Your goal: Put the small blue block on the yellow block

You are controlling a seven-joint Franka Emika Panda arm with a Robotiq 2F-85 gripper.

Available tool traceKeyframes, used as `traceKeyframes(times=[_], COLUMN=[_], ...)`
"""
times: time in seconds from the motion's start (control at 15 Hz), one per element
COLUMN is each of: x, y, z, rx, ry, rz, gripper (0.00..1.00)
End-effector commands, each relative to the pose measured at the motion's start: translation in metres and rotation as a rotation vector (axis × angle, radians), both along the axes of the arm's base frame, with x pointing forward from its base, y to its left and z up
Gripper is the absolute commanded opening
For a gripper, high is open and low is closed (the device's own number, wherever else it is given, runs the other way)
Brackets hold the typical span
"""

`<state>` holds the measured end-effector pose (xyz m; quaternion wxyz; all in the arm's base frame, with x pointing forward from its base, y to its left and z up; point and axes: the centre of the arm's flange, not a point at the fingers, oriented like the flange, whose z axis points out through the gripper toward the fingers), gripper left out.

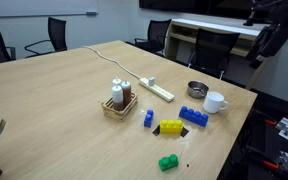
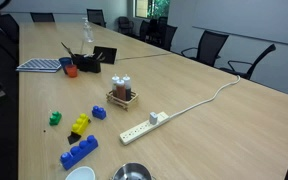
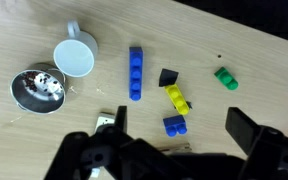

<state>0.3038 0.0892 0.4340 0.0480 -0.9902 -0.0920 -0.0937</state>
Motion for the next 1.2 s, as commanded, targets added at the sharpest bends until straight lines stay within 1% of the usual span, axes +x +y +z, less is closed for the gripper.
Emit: traceKeyframes(times=[0.0,0.07,0.2,0.33,0.4,0.47,0.6,0.87,1.0,1.13], x=[-0.002,0.002,0.016,0.024,0.026,0.014,0.02,0.021,0.029,0.051], y=[-0.001,0.002,0.011,0.02,0.023,0.017,0.021,0.021,0.024,0.03], z=[-0.008,-0.011,-0.016,-0.022,-0.024,-0.018,-0.023,-0.023,-0.025,-0.031], rx=[-0.005,-0.011,-0.028,-0.027,-0.022,-0.022,-0.025,-0.024,-0.022,-0.039], ry=[0.022,0.033,0.026,0.033,0.025,0.036,0.041,0.037,0.03,0.014], rz=[0.0,0.02,0.063,0.089,0.08,0.064,0.07,0.07,0.067,0.088], gripper=[1.0,1.0,1.0,1.0,1.0,1.0,1.0,1.0,1.0,1.0])
